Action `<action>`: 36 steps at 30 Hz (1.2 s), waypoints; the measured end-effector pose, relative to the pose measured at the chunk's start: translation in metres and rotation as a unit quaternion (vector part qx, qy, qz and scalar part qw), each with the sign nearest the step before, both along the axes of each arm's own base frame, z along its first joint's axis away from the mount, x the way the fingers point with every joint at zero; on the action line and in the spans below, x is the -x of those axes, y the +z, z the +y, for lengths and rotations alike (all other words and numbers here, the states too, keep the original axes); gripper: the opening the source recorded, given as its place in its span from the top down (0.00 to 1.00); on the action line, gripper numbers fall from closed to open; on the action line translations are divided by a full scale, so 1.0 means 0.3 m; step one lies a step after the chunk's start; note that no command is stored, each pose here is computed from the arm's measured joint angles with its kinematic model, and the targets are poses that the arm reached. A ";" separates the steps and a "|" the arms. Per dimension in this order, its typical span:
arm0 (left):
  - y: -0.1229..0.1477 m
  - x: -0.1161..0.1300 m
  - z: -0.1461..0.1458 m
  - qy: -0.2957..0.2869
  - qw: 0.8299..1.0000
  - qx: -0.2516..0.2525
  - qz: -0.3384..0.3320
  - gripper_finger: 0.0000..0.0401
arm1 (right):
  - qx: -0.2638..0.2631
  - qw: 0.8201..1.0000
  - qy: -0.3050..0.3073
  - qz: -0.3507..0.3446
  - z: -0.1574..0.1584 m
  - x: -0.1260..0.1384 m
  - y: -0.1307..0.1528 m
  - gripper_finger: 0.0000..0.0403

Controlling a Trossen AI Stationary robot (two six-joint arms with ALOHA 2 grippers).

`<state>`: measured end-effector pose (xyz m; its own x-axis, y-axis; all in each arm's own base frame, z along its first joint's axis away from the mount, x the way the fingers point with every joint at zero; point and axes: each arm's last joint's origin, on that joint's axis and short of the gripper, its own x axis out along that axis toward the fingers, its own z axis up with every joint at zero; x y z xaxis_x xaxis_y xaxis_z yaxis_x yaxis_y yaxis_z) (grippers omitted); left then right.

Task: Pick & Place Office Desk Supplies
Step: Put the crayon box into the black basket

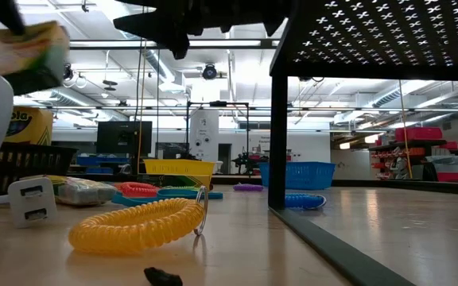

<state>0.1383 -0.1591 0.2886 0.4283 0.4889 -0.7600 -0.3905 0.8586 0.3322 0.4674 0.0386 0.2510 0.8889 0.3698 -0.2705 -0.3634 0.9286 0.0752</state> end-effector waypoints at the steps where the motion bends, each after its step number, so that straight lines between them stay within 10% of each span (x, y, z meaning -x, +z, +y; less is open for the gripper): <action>1: 0.001 -0.012 0.011 -0.001 1.000 -0.010 0.002 1.00 | 0.000 1.000 -0.006 -0.003 -0.007 -0.003 -0.001 0.40; 36: 0.025 -0.166 0.185 0.020 0.980 -0.194 -0.029 1.00 | -0.025 0.987 -0.159 0.012 -0.222 -0.009 -0.008 0.40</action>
<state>0.1882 -0.1038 0.2961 0.4398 0.7538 -0.4882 -0.4503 0.6554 0.6064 0.4702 -0.0279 0.2486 0.9557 0.0866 -0.2813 -0.0517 0.9902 0.1294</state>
